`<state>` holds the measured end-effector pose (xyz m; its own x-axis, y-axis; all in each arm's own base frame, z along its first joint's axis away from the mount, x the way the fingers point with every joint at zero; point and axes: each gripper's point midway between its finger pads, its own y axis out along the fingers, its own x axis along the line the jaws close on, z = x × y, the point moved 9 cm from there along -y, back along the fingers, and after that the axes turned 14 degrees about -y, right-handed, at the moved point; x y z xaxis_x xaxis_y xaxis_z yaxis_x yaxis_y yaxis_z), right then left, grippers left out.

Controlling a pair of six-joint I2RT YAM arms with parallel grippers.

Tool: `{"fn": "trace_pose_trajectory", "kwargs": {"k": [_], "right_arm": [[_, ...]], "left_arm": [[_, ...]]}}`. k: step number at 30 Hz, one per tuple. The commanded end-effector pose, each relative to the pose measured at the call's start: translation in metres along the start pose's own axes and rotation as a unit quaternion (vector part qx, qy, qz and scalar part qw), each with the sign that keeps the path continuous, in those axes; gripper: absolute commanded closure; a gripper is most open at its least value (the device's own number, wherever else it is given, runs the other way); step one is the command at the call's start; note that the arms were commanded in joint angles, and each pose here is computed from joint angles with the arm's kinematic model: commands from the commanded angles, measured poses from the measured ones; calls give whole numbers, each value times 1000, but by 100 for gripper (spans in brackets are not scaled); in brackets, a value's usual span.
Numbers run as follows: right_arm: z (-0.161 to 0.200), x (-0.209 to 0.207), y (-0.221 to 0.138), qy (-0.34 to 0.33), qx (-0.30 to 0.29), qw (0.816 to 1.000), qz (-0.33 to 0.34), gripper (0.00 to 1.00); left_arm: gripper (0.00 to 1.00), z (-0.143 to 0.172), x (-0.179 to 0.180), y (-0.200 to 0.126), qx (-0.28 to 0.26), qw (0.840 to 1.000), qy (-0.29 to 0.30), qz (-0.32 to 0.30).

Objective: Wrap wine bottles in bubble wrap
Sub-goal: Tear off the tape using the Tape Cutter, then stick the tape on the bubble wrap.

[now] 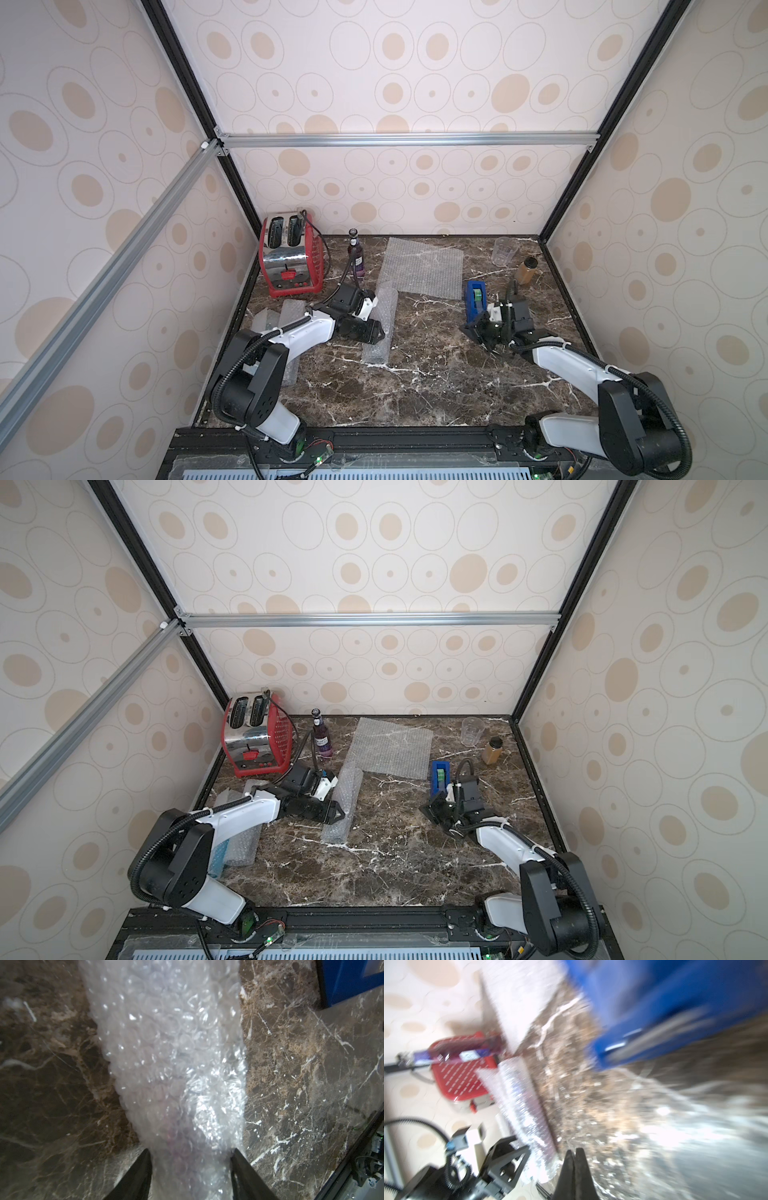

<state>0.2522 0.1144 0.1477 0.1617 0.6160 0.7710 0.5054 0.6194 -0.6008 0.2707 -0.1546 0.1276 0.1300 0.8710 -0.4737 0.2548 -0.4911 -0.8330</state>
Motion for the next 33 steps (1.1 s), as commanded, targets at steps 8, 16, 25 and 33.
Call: {"fn": "trace_pose_trajectory", "kwargs": {"k": [8, 16, 25, 33], "right_arm": [[29, 75, 65, -3, -108, 979, -173, 100], [51, 79, 117, 44, -129, 966, -220, 100], [61, 89, 143, 67, -118, 956, -260, 100], [59, 115, 121, 12, -116, 957, -267, 100]], "left_arm": [[43, 8, 10, 15, 14, 994, -112, -11], [43, 7, 10, 15, 14, 993, -115, -13], [44, 6, 11, 15, 15, 995, -101, -21], [44, 7, 11, 16, 16, 995, -102, -17]]}}
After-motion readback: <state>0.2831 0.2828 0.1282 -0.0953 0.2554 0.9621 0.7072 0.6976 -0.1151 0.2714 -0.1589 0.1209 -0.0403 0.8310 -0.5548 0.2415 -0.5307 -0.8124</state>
